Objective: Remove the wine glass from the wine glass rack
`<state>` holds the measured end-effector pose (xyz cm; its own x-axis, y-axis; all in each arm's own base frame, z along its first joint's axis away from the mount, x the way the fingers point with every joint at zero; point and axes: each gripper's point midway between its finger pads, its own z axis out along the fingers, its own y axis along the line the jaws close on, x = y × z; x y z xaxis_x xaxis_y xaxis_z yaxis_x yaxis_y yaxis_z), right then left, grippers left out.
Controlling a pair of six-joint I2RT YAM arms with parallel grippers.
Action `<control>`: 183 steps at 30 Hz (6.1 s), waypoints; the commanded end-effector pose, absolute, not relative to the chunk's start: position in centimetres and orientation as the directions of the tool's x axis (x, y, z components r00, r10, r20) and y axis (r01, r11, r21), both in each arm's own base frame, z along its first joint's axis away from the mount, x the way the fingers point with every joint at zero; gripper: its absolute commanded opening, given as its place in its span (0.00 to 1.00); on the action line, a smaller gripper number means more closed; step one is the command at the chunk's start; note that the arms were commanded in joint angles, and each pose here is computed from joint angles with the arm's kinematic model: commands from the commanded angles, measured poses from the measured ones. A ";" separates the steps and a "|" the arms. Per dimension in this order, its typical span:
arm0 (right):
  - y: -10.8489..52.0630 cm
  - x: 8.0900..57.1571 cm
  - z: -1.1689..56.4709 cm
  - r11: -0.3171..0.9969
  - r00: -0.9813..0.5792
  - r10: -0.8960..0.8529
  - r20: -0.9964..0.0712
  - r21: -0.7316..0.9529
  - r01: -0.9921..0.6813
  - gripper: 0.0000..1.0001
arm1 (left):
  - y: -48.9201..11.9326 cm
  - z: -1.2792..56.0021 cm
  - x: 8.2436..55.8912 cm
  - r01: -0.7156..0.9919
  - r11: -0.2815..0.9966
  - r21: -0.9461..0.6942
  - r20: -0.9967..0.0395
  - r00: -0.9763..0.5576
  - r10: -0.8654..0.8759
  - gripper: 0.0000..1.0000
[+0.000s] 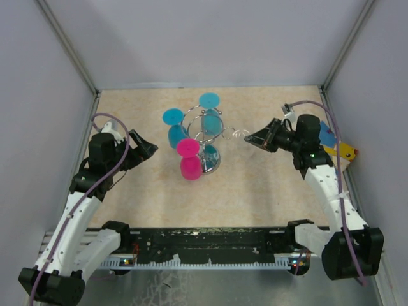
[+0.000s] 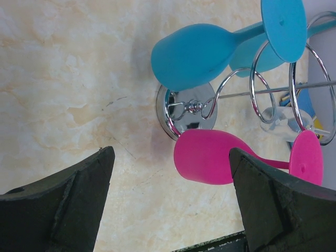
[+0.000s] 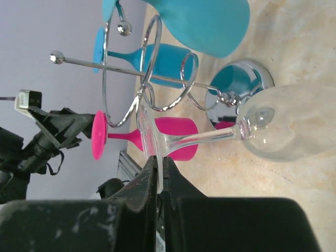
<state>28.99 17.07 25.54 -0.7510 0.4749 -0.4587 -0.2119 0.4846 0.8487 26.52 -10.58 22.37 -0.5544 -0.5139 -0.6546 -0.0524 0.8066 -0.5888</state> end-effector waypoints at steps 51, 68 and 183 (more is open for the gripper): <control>-4.2 51.1 16.8 0.701 -0.755 -0.112 -0.647 -0.589 0.401 0.00 | -9.7 20.4 27.0 -0.051 0.856 -0.515 -0.693 -0.563 -0.450 0.97; -5.7 54.2 12.7 0.537 -0.832 -0.234 -0.503 -0.780 0.321 0.00 | -10.6 19.9 28.2 -0.020 0.860 -0.510 -0.688 -0.591 -0.422 0.97; 3.1 53.2 1.2 0.831 -0.861 -0.284 -0.421 -0.557 -0.002 0.43 | -12.0 21.0 29.5 0.025 0.834 -0.551 -0.672 -0.607 -0.425 0.97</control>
